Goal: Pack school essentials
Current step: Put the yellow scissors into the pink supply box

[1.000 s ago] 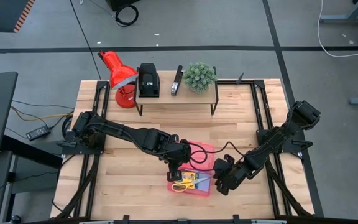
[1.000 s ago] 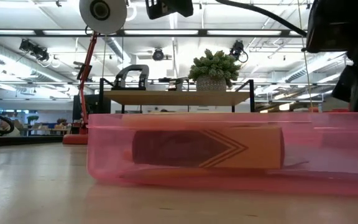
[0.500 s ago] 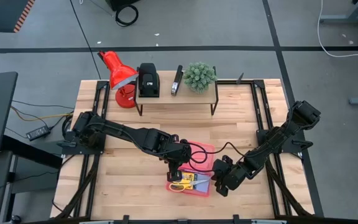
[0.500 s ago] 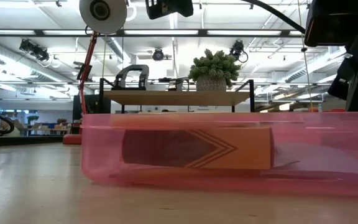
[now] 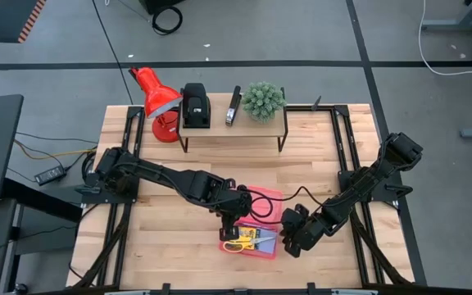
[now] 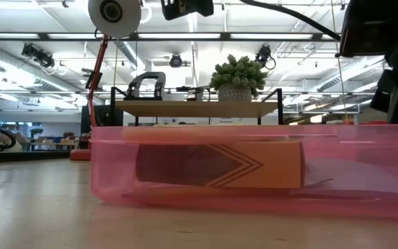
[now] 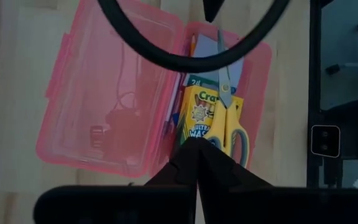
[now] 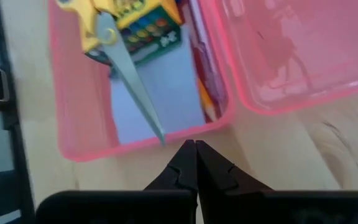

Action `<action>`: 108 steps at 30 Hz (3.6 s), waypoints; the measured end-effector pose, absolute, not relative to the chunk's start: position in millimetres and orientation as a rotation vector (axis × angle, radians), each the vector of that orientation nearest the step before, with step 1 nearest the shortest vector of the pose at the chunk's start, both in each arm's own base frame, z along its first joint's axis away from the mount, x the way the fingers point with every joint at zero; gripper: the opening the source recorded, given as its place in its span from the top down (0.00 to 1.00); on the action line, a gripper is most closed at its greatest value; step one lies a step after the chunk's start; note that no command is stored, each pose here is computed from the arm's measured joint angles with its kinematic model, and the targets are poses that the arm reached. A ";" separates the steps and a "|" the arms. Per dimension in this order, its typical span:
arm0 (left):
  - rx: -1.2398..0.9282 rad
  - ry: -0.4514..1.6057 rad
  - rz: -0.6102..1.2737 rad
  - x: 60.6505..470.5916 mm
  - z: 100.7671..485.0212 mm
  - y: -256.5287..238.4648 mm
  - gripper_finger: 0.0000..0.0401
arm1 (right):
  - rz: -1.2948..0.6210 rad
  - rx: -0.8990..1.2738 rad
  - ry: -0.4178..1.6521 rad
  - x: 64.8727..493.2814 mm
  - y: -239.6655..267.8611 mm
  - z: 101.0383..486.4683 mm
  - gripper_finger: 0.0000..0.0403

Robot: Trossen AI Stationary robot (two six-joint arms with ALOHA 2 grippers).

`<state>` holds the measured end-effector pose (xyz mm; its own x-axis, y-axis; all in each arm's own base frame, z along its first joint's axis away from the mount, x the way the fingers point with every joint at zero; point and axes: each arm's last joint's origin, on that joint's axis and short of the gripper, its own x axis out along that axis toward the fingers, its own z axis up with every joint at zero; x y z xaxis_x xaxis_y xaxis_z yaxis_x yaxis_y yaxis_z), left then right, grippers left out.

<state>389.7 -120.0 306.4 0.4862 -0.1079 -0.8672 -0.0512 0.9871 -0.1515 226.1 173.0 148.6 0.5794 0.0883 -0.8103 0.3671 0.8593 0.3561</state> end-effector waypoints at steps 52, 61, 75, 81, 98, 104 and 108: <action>-0.175 1.053 -0.028 391.7 306.6 -117.3 0.99 | 0.239 0.421 0.907 260.9 175.4 137.6 0.98; -0.177 1.053 -0.024 391.6 306.5 -117.4 0.95 | 0.157 0.403 0.887 264.9 166.8 136.2 0.98; -0.177 1.052 -0.023 391.7 306.6 -117.2 0.95 | 0.069 0.347 0.837 265.9 163.5 135.9 0.98; -0.178 1.051 -0.023 391.8 306.6 -117.2 0.95 | 0.020 0.256 0.798 265.9 161.6 135.8 0.98; -0.170 1.051 -0.029 391.7 306.6 -117.7 0.95 | -0.097 0.258 0.708 233.1 141.0 199.5 0.98; -0.176 1.039 -0.027 393.3 307.2 -115.7 0.98 | -0.284 0.224 0.746 231.0 124.0 189.8 0.98; -0.181 1.022 -0.020 395.2 308.0 -113.6 0.97 | -0.218 0.264 0.876 239.9 131.1 159.5 0.98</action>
<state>395.2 -113.6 308.0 0.5228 -0.1014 -0.8464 -0.0679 0.9848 -0.1600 239.9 131.1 159.5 0.6213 -0.0799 -0.7795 0.2951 0.9454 0.1383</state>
